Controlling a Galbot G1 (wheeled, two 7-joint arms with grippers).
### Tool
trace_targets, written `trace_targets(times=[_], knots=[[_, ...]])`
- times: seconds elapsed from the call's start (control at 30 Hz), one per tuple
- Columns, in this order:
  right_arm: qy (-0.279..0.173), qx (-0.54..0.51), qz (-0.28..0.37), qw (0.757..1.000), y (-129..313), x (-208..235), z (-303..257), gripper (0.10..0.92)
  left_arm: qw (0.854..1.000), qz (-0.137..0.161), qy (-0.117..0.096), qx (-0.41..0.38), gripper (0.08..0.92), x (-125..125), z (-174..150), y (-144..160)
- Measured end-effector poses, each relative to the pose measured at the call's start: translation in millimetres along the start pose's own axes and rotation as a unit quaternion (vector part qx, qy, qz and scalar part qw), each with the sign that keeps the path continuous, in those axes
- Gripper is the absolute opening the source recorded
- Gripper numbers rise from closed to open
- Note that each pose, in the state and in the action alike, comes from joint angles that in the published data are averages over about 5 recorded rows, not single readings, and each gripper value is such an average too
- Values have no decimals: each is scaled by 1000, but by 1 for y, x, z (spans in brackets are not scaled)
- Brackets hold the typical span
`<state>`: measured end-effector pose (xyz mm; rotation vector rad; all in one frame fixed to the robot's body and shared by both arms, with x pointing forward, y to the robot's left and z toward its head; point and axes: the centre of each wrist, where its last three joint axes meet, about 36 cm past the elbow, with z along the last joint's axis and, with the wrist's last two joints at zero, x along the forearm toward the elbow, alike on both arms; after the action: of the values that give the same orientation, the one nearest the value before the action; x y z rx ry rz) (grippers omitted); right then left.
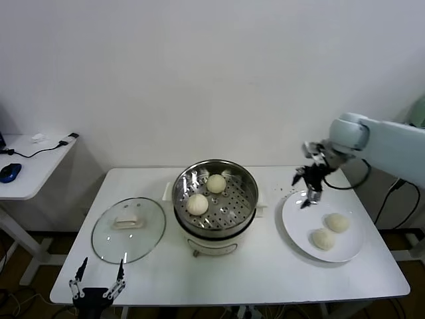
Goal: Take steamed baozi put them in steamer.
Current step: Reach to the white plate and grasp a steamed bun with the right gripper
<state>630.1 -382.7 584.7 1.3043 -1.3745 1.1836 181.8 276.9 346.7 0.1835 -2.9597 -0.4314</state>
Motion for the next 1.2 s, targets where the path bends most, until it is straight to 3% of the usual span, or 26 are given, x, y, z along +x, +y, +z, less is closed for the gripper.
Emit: trace_targets(times=[0.4, 0.9, 1.2], knots=[[36, -29, -12, 999, 33, -75, 65, 823, 1000, -3, 7, -4, 823, -1, 0, -1], [48, -30, -19, 998, 36, -123, 67, 822, 1000, 1, 10, -8, 823, 1, 4, -5], [50, -32, -21, 998, 33, -128, 65, 694, 1000, 1, 11, -9, 823, 2, 5, -5]])
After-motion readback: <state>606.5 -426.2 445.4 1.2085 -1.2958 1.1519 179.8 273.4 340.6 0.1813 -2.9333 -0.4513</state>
